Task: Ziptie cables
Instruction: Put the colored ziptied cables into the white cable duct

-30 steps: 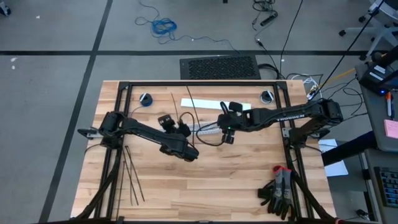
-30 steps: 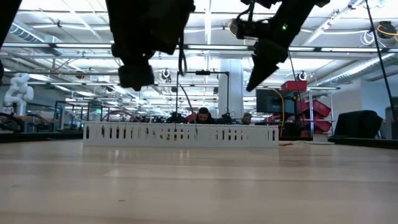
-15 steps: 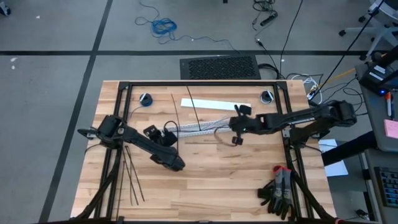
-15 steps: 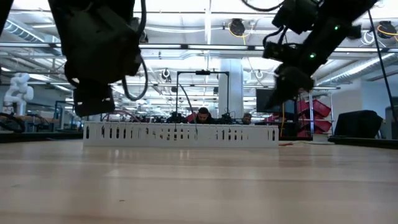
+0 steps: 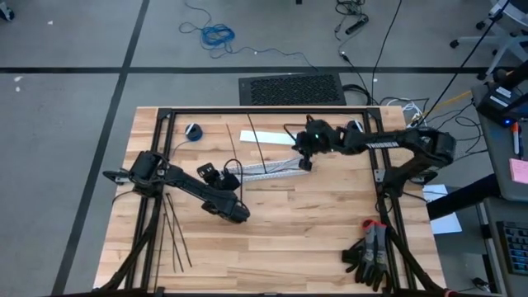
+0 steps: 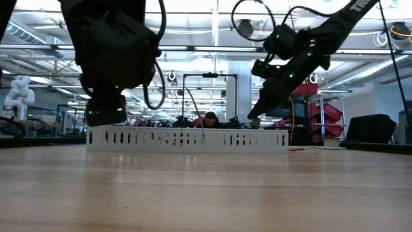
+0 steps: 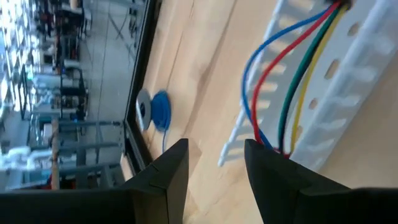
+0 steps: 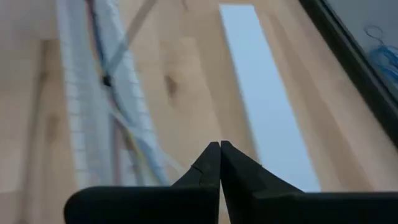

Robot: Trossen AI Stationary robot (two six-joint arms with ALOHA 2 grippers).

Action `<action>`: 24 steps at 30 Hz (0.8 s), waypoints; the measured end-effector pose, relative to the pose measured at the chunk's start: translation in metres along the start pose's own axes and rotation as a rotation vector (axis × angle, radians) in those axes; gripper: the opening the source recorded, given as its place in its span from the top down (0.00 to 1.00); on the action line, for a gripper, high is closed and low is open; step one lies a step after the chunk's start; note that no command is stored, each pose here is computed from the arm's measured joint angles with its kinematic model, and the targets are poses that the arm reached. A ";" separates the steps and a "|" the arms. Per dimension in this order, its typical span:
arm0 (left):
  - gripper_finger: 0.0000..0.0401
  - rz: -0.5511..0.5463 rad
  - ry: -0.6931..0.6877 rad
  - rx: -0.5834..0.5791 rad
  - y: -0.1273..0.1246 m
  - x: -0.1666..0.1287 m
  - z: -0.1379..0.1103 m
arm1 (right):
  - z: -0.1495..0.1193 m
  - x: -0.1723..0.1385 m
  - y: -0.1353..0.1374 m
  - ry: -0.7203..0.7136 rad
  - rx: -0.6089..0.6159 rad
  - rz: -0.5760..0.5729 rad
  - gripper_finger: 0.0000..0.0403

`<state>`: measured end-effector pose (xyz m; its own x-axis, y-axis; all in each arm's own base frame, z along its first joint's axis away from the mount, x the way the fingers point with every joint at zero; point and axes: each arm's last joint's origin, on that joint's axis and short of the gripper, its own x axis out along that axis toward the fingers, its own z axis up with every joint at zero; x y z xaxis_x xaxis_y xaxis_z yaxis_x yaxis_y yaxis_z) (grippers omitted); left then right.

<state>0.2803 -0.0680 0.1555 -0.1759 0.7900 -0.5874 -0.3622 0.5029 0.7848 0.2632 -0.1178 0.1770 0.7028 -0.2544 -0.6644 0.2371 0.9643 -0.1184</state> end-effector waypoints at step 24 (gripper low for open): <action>0.62 -0.041 -0.050 -0.061 -0.005 0.003 0.008 | 0.022 0.025 -0.028 0.452 -0.018 0.389 1.00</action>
<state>0.2888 -0.0657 0.1514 -0.1147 0.7864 -0.6070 -0.4231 0.5142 0.7460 0.2890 -0.1527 0.1801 0.3797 0.1708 -0.9092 0.0057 0.9824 0.1869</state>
